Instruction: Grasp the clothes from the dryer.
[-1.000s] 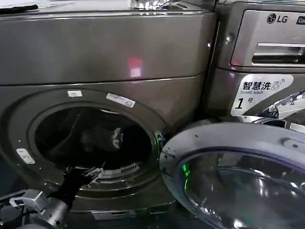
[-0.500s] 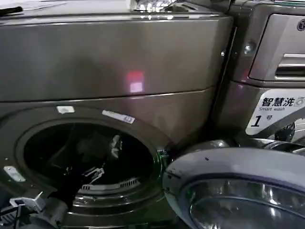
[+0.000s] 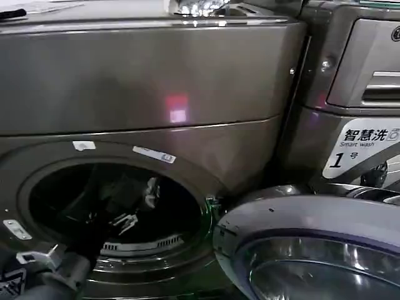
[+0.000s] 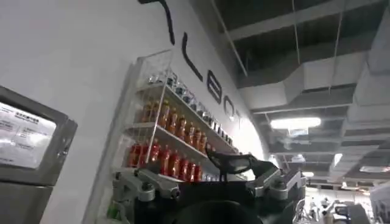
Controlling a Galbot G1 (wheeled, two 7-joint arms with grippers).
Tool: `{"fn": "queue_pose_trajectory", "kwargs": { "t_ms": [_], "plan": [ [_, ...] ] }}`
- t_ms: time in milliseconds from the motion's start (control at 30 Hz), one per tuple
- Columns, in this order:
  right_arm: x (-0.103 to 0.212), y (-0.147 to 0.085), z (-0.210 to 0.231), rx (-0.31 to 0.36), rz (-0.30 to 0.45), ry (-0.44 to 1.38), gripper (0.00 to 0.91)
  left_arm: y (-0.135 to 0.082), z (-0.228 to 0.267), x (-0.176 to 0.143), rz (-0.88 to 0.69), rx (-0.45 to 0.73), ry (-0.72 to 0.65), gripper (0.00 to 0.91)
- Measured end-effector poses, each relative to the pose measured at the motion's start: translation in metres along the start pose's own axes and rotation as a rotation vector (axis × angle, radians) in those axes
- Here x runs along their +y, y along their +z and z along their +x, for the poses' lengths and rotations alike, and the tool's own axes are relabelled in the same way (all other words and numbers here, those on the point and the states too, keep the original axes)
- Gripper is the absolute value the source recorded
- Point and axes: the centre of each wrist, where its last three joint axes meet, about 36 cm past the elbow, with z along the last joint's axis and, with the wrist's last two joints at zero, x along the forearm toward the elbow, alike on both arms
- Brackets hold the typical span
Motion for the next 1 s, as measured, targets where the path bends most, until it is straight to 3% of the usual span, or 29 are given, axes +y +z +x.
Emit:
{"fn": "queue_pose_trajectory", "kwargs": {
  "t_ms": [533,1000],
  "plan": [
    [-0.014,-0.014,0.005,-0.004,0.021,0.029,0.907,0.014,-0.119,0.031,0.003,-0.111,-0.029,0.907],
    [-0.02,-0.011,0.005,-0.004,0.009,0.041,0.907,0.004,-0.229,0.055,-0.037,-0.111,-0.052,0.907]
  ]
}}
